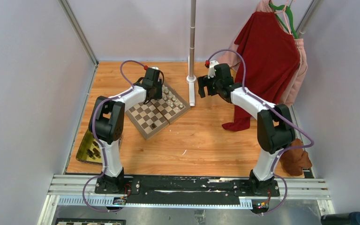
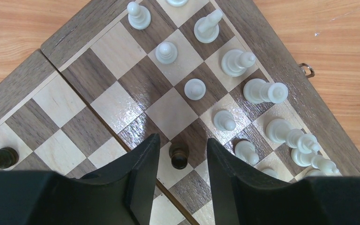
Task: Set up the chess pieces on the board
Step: Pick up the chess piece from the chessboard, then place the chess piece on the chessboard.
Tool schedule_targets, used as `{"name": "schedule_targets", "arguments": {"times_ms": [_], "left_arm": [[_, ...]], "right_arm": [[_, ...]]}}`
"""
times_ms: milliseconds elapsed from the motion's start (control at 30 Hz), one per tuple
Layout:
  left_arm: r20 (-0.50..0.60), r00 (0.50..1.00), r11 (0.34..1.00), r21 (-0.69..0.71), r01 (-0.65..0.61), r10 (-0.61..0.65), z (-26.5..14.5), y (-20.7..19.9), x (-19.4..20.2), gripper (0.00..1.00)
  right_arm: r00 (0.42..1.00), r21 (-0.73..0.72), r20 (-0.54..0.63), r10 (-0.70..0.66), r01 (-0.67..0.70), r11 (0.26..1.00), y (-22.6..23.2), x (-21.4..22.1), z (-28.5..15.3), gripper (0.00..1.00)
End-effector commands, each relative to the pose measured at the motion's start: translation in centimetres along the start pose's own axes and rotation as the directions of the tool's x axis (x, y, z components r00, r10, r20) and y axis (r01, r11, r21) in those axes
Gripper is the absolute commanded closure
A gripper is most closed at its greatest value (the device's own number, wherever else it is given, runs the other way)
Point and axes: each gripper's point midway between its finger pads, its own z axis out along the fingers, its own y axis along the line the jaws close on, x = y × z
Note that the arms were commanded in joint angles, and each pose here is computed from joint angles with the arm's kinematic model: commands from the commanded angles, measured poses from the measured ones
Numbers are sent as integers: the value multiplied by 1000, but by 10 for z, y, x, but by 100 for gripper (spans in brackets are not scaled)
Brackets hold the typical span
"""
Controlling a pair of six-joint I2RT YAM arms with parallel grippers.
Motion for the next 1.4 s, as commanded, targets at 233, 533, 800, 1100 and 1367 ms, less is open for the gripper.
{"name": "schedule_targets", "arguments": {"times_ms": [233,533,800,1100,1367], "left_arm": [[8,1000,1000,-24,-19,19,1,1,-5,70],[4,1000,998,-56,-18,19,0,7,-3,82],[26,1000,992,-127,8,-4,-12,20,-9,98],[65,988,968,-200,153,-143,-34,38,0,100],[103,954,912,-278,301,-283,-53,58,23,100]], "right_arm": [[1000,19,-10,6,-5,1000,-11,0,7,10],[1000,21,-13,7,-7,1000,-13,2,9,10],[1000,14,-7,13,-13,1000,-12,-1,7,10],[1000,-7,3,25,-25,1000,-6,-3,3,10],[1000,-22,3,24,-24,999,1,-1,0,10]]}}
